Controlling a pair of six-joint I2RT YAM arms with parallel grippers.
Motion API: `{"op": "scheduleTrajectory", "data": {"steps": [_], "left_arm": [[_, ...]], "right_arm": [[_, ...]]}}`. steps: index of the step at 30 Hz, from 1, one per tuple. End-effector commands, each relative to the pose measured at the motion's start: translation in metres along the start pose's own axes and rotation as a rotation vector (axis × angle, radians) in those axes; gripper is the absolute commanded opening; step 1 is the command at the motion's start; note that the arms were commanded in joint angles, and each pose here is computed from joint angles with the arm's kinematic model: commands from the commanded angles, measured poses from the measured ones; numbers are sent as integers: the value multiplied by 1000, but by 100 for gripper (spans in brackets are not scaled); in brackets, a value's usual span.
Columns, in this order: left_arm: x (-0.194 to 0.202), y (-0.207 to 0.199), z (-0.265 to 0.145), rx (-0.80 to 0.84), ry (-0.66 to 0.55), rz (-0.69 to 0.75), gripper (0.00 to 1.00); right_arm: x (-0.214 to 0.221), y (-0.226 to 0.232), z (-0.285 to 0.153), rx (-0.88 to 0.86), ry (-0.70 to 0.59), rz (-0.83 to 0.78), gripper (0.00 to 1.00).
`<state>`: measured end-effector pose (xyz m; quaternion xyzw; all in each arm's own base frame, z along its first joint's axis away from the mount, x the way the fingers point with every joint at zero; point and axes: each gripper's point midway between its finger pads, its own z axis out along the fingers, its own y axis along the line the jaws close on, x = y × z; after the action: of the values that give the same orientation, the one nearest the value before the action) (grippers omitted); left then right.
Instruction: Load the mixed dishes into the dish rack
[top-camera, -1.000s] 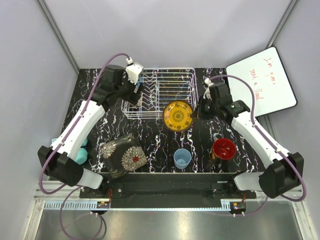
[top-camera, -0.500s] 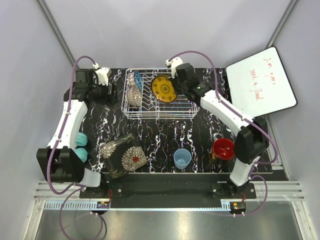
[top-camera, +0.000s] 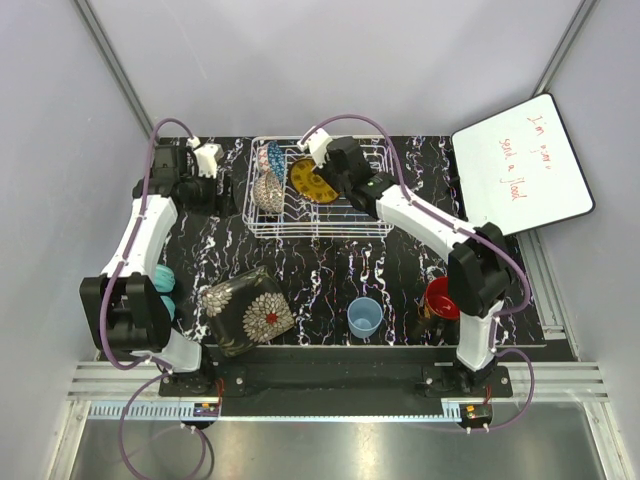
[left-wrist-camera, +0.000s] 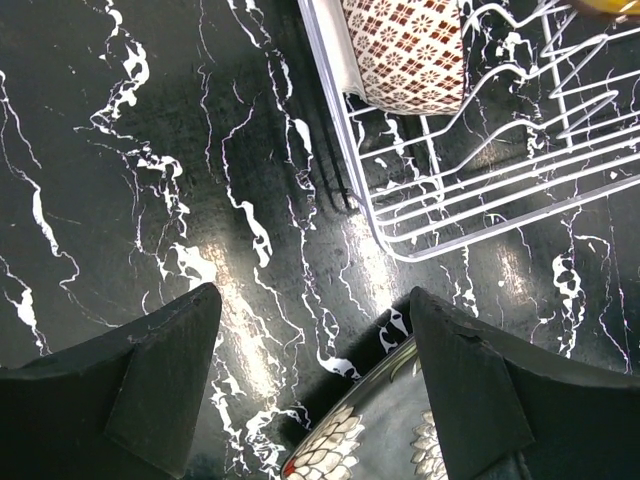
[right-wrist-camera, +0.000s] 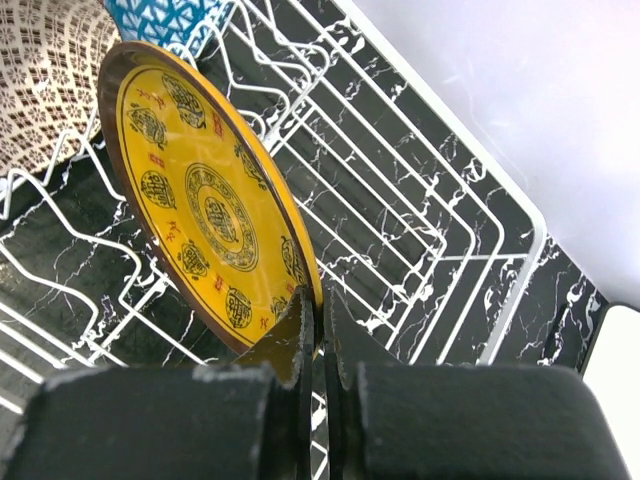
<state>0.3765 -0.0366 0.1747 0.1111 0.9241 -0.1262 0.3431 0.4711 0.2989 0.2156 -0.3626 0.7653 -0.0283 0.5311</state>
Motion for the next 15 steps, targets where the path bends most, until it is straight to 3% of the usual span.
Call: {"op": "scheduleTrajectory", "data": {"steps": [1, 15], "left_arm": [[-14, -3, -1, 26, -63, 14, 79], [-7, 5, 1, -12, -54, 30, 78]], "right_arm": [[-42, -11, 2, 54, -108, 0, 0], [-19, 67, 14, -70, -55, -22, 0]]}}
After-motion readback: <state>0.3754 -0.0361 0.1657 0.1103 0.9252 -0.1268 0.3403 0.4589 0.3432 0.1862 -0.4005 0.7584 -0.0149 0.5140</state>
